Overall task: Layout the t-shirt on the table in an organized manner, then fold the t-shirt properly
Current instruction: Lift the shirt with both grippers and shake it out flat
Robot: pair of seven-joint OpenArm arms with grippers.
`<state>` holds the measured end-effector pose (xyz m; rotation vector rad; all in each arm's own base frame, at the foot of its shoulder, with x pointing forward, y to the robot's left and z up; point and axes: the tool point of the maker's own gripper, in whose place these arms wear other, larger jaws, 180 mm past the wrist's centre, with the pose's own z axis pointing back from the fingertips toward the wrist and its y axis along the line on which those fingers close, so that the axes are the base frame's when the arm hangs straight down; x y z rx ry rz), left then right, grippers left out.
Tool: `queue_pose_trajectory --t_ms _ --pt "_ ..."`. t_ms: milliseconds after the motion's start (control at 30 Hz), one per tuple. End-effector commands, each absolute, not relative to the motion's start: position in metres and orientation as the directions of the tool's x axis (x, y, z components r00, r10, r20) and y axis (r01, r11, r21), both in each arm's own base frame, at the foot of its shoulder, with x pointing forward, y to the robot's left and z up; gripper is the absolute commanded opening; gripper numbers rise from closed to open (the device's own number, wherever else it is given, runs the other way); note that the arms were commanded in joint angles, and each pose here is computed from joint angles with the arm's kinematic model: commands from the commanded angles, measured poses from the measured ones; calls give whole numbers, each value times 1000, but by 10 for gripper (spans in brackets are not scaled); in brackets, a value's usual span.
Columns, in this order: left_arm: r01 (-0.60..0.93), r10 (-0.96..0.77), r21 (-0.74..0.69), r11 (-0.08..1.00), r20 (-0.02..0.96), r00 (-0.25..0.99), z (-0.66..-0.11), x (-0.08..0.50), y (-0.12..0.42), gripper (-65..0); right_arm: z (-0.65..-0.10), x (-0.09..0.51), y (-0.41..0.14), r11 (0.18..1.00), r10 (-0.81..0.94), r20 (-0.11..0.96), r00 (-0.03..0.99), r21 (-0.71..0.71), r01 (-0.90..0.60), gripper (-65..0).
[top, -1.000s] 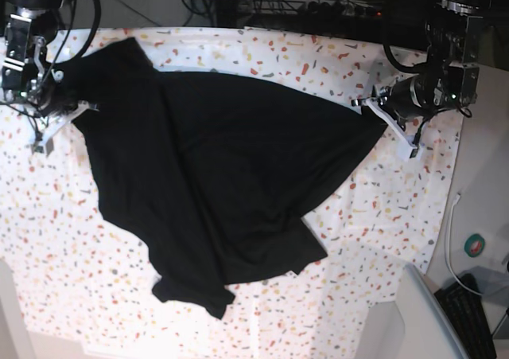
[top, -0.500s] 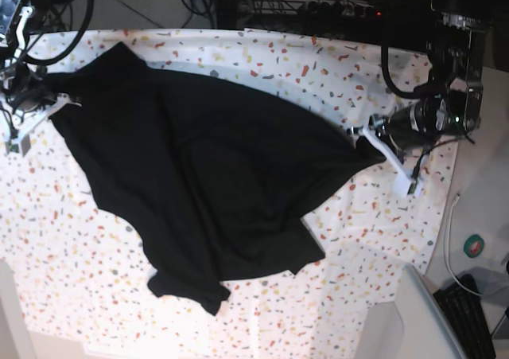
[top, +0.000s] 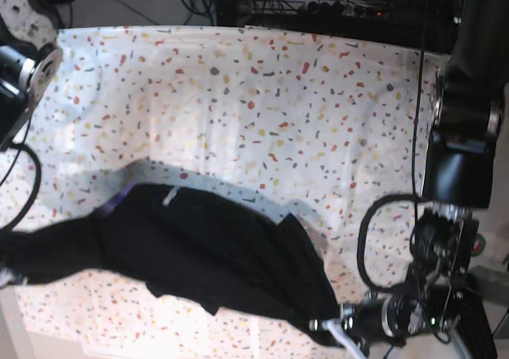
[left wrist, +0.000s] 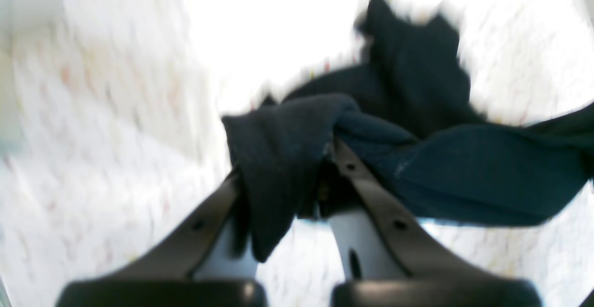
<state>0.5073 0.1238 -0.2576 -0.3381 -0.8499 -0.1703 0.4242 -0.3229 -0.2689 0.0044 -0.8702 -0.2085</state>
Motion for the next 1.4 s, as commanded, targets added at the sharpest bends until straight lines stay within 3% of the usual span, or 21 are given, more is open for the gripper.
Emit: queue_pose_trajectory --t_ms 0,100,233,333,433,533,667,867,1000,1167,1367 --pt "312 6 -213 926 835 551 -201 534 116 -650 -224 442 -335 981 -152 825 544 60 183 -650" --pt "359 -3 -171 917 900 436 -119 570 92 -650 -149 469 -343 986 -71 897 437 -1 164 -650" --pt "386 -102 23 922 977 185 3 597 54 -650 -33 486 -357 982 18 971 237 -62 180 -650" --pt "395 -104 17 919 974 201 0 596 43 -650 32 477 -368 970 82 987 138 -110 215 -650" --pt "399 -111 25 917 975 194 9 591 45 -650 41 468 -374 963 104 984 143 -136 235 -650" --pt "405 -137 56 913 976 172 12 579 49 -650 -8 462 -374 959 116 966 233 -170 228 -650" --pt "432 -194 53 900 937 290 -77 550 55 -650 -108 432 -366 961 94 922 377 -183 209 -650" --pt "459 -226 -64 886 805 548 -254 470 55 -650 -300 362 -341 975 -126 798 590 -10 222 -650" --pt "416 -202 -139 899 710 674 -343 418 68 -650 -394 318 -310 968 -228 689 688 87 234 -650" --pt "368 -203 -162 916 603 772 -408 361 93 -650 -449 271 -292 956 -288 581 761 128 263 -650" --pt "271 -137 -180 946 535 834 -437 327 128 -650 -465 237 -286 957 -285 532 797 113 266 -650"
